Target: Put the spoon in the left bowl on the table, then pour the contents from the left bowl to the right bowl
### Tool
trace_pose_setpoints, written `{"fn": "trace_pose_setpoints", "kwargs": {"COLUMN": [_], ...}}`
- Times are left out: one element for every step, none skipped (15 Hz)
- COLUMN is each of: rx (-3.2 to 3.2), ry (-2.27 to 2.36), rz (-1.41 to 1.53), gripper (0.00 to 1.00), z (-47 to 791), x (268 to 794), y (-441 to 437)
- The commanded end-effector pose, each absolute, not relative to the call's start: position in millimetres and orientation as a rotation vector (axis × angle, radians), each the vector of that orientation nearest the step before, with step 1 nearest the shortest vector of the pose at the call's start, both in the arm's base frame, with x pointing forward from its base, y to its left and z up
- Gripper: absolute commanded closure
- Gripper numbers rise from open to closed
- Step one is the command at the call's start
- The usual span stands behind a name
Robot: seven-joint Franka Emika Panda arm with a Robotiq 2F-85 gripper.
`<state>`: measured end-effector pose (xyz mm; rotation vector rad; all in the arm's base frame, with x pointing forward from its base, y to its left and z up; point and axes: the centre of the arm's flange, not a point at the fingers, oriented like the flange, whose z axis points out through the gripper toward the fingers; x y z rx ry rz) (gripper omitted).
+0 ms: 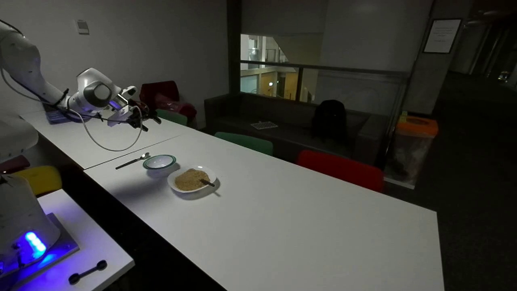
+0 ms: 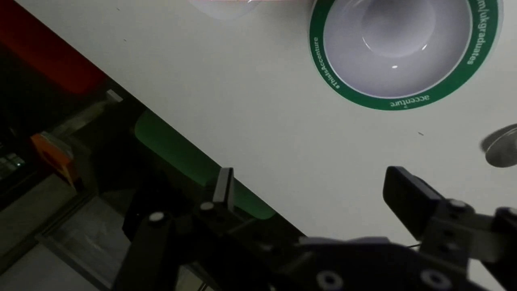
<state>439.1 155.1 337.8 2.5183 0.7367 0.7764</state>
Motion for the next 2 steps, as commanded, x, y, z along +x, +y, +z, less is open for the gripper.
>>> {"fn": "trace_pose_setpoints", "kwargs": {"rx": [2.528, 2.534], "ry": [0.730, 0.727], "rz": [0.780, 0.781], "gripper": [0.00, 0.00], "z": [338.5, 338.1], "x": [438.7, 438.5], "y": [155.7, 156.3]}}
